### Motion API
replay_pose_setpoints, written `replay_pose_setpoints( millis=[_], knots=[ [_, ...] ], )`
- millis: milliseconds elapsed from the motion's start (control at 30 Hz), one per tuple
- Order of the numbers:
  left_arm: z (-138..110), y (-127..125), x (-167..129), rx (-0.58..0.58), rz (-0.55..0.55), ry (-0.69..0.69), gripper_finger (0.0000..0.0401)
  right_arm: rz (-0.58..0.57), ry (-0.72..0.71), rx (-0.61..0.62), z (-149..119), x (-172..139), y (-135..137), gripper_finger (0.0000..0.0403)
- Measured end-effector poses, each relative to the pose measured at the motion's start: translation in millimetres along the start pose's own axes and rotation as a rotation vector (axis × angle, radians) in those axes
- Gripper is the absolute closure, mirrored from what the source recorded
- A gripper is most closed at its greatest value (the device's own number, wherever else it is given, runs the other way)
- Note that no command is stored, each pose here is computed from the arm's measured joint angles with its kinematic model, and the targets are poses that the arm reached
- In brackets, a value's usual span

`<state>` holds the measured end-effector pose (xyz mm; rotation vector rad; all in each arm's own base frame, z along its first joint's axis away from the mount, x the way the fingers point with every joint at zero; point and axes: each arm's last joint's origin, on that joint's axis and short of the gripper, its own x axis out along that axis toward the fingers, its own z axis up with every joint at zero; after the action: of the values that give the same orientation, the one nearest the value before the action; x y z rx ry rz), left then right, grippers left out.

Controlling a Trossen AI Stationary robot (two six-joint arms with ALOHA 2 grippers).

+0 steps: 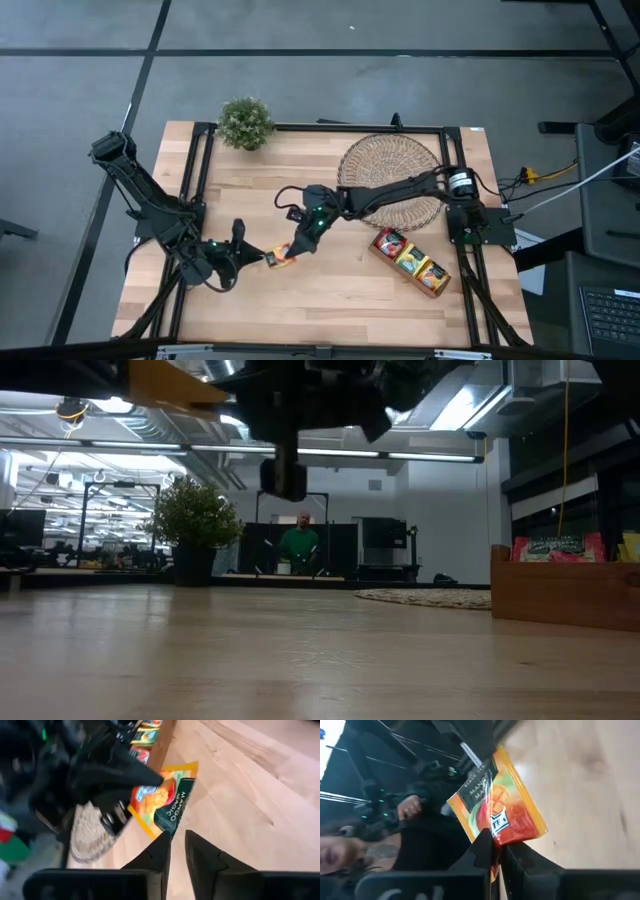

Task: Pick & Place Tea
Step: Put the orange tea bag into the right slot of the wooden organizer

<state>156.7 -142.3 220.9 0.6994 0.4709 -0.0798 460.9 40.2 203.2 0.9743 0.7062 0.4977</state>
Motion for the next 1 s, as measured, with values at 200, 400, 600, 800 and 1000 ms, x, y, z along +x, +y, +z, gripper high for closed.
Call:
replay_pose_setpoints(
  millis=[200, 400, 600, 800, 1000],
  knots=[
    [-6.8, 10.0, 8.4, -0.297, 0.054, 0.062, 0.0319, -0.201, 0.011, -0.058, -8.3, -17.8, 13.4, 0.0375],
    [-21.9, 21.7, 22.8, -0.637, 0.151, 0.113, 0.0301, -0.496, -0.006, -0.163, -28.1, -28.4, 31.6, 0.0375],
    [-28.2, 34.3, 39.3, -0.947, 0.168, 0.014, 0.0297, -0.744, -0.116, -0.306, -47.7, -33.5, 61.7, 0.0381],
    [-36.4, 44.1, 50.3, -1.073, 0.139, -0.091, 0.0296, -1.018, -0.234, -0.368, -69.7, -41.5, 81.4, 0.0369],
    [-43.2, 54.9, 54.4, -1.16, 0.166, -0.253, 0.0289, -1.097, -0.359, -0.396, -72.8, -40.0, 88.1, 0.0381]
  ],
)
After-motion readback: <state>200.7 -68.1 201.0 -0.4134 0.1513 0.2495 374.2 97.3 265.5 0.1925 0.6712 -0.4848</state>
